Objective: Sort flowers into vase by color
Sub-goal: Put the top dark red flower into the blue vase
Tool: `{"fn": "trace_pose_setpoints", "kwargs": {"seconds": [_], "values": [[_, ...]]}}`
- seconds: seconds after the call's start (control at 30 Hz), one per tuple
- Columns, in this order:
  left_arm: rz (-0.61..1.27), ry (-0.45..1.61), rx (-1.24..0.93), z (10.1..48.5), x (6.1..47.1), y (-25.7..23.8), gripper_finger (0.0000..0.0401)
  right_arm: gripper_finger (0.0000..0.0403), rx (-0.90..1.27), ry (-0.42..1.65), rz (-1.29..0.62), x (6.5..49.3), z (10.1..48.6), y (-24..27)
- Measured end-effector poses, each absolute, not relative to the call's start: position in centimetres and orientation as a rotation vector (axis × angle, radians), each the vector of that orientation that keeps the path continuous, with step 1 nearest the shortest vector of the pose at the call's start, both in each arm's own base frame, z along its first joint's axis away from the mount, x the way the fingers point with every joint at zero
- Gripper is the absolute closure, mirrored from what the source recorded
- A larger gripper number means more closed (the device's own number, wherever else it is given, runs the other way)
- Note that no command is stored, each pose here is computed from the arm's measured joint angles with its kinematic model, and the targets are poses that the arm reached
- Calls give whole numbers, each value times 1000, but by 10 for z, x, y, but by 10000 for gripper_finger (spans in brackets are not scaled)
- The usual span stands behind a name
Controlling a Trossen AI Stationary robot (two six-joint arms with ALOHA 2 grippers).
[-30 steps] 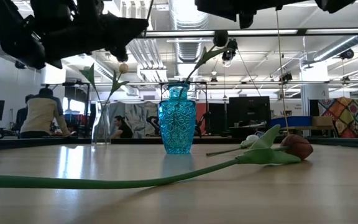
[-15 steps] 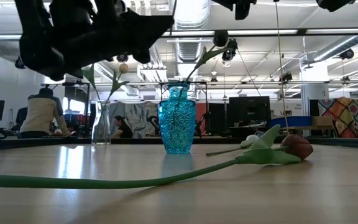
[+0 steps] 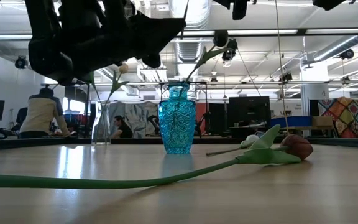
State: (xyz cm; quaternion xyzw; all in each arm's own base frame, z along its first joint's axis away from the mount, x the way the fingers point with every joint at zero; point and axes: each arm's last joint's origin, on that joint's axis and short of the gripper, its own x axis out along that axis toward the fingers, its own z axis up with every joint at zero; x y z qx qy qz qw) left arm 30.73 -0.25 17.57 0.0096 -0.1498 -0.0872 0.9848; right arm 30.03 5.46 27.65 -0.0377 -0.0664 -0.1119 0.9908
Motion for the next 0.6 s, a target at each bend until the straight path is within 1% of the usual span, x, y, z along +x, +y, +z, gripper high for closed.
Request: {"fn": "trace_pose_setpoints", "kwargs": {"seconds": [0.1, 0.2, 0.43, 0.6], "values": [[-176, -296, 19, 174, 306, -3, 401, 249, -69, -141, -223, 300, 277, 55], [-177, -289, 18, 174, 306, -3, 401, 275, -66, -141, -225, 300, 277, 54], [-176, -277, 17, 172, 306, -2, 401, 382, -80, -138, -229, 300, 277, 53], [-115, -232, 43, 164, 300, -1, 397, 390, -101, -99, -241, 301, 273, 51]]}}
